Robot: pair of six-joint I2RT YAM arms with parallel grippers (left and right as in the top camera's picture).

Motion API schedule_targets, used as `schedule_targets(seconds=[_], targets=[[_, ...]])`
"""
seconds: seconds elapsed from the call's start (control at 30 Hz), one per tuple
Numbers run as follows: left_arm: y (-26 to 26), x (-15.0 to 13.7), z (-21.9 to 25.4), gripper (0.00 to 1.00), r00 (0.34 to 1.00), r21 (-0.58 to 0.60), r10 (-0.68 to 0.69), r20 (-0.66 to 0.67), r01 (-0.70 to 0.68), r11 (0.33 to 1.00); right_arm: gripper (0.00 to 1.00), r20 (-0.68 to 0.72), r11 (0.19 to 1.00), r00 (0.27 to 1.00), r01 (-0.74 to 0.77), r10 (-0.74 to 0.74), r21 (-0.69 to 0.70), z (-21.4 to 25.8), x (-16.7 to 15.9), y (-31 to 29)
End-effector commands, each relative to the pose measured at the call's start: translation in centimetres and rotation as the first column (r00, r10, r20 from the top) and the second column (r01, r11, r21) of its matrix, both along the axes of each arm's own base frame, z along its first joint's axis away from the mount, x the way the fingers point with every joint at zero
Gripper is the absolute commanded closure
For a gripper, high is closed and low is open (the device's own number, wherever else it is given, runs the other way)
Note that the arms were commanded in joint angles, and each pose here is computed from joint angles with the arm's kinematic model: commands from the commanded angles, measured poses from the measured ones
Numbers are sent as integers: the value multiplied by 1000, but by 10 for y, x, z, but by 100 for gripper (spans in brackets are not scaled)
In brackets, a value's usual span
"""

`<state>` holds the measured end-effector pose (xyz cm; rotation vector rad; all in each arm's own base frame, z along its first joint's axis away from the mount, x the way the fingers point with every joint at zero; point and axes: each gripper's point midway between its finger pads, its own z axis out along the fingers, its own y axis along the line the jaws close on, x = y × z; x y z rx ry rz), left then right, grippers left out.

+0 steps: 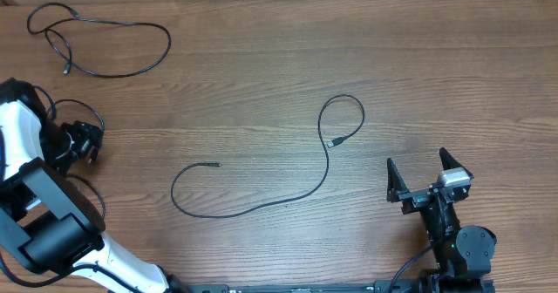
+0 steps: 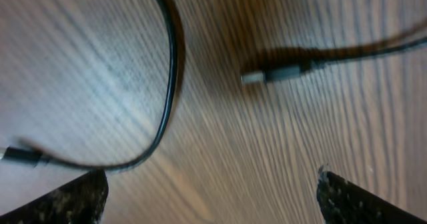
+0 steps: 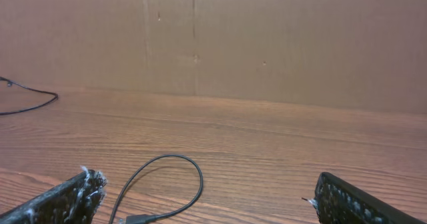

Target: Untangle cables

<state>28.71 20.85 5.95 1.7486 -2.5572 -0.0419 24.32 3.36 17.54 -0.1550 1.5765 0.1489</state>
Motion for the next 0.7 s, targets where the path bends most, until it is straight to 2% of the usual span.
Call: schedule_targets(seconds=[0.0,0.43,0.67], targets=[[-1,-8,-22,0,999,16,21,-29,-21,1000,0,3,1000,1000,4,-4,-2,-2,0,0],[9,-26,-44,0,995,16,101,-26,-100,995,0,3,1000,1000,4,-4,-2,-2,0,0],[-1,-40,-65,12,993,-1,104,-50,-104,995,0,3,1000,1000,4,-4,-2,-2,0,0]])
